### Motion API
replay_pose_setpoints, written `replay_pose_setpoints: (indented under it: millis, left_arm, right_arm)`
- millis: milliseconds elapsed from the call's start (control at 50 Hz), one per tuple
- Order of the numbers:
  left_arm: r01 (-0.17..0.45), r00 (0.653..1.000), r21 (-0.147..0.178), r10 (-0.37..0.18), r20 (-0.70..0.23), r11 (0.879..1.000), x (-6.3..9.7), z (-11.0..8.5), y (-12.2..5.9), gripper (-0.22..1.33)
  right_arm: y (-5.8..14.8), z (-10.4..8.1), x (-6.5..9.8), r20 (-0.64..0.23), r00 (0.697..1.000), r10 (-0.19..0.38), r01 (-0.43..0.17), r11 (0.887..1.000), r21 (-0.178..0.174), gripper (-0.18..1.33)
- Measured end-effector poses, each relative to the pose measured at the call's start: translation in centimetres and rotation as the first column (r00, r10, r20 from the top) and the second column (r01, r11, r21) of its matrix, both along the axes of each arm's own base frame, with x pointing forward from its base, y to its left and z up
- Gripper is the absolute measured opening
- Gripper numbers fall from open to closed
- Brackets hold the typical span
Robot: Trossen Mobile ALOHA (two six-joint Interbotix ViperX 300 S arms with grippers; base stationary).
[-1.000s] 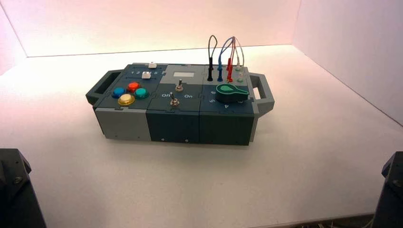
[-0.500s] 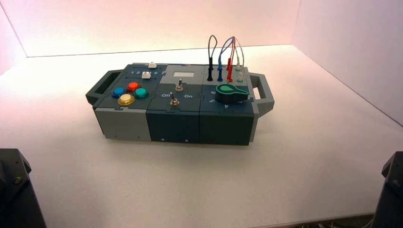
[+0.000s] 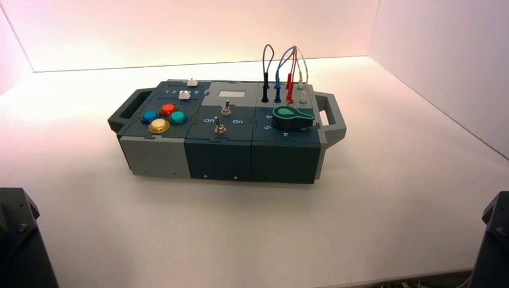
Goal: Close right gripper.
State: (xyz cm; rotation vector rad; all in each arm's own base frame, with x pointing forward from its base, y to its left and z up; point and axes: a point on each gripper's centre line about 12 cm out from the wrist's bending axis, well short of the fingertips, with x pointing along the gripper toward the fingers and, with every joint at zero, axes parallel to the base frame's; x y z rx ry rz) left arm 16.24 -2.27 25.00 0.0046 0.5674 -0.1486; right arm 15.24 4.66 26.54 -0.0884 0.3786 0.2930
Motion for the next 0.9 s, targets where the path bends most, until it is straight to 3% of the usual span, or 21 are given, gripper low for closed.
replay_pose_setpoints:
  millis: [900]
  left_arm:
    - [0.003, 1.0, 0.007, -0.003, -0.001, 1.0, 0.05, 0.01, 0.0, 1.32]
  right_arm:
    - [0.08, -0.38, 0.2, -0.026, 1.0, -0.001, 0.001, 1.0, -0.004, -0.14]
